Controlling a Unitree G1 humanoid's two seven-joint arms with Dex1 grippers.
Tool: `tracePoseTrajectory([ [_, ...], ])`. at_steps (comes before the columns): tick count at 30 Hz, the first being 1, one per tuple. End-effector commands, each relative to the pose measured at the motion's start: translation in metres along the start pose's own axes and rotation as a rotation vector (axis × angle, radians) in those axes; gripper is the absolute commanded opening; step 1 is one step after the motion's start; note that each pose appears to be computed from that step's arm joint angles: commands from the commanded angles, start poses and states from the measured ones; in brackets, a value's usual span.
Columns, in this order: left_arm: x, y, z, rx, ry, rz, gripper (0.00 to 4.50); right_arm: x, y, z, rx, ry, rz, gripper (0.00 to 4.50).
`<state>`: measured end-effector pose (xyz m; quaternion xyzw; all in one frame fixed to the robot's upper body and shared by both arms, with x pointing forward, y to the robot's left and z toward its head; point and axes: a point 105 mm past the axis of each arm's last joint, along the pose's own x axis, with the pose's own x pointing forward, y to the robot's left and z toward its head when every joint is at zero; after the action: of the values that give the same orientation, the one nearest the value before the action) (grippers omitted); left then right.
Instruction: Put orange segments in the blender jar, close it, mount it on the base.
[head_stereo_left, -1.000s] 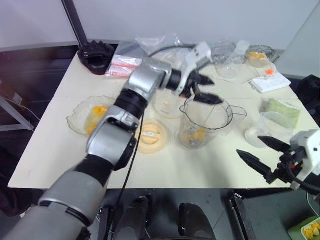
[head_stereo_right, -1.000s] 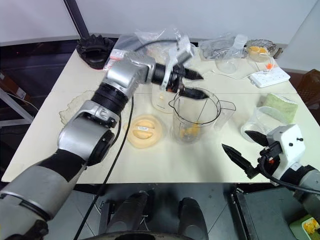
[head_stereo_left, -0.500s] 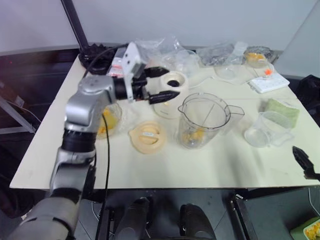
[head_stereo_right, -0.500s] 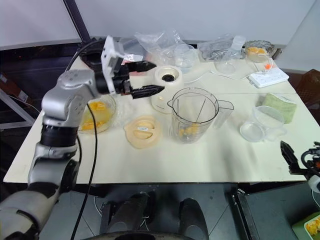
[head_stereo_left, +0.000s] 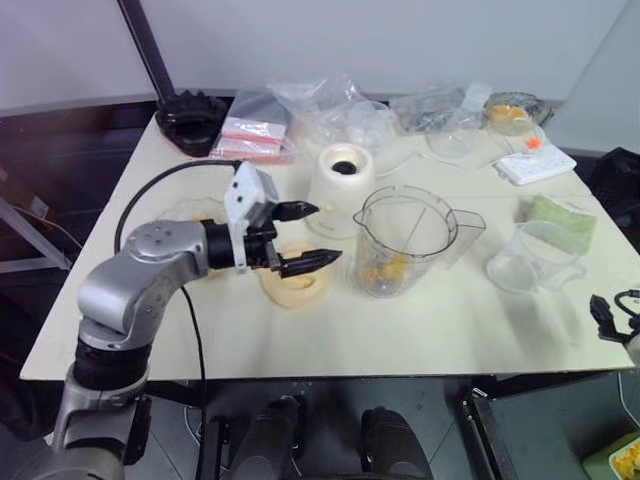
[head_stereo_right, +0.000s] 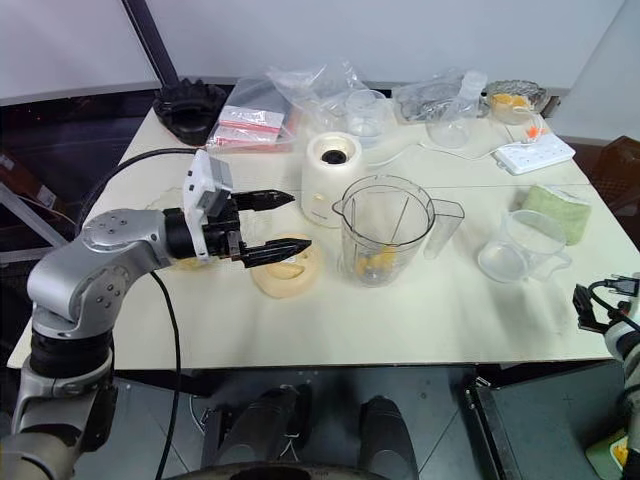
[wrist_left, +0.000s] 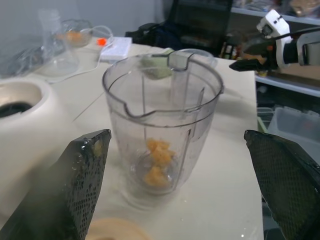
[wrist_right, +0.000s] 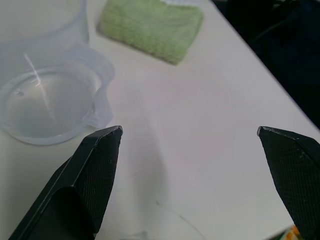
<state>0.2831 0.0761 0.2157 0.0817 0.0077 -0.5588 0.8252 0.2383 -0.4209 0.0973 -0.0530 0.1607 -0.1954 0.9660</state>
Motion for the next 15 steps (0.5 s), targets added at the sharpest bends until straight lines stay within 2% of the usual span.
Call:
tracePoseTrajectory([
  [1,0.000,-0.009,0.008,0.037,-0.016,-0.009,4.45,0.006,0.000,0.016,-0.043,-0.047,0.022,4.50],
  [15,0.003,-0.015,-0.001,0.006,0.017,0.003,4.45,0.035,0.015,0.026,-0.052,-0.069,0.057,4.50],
])
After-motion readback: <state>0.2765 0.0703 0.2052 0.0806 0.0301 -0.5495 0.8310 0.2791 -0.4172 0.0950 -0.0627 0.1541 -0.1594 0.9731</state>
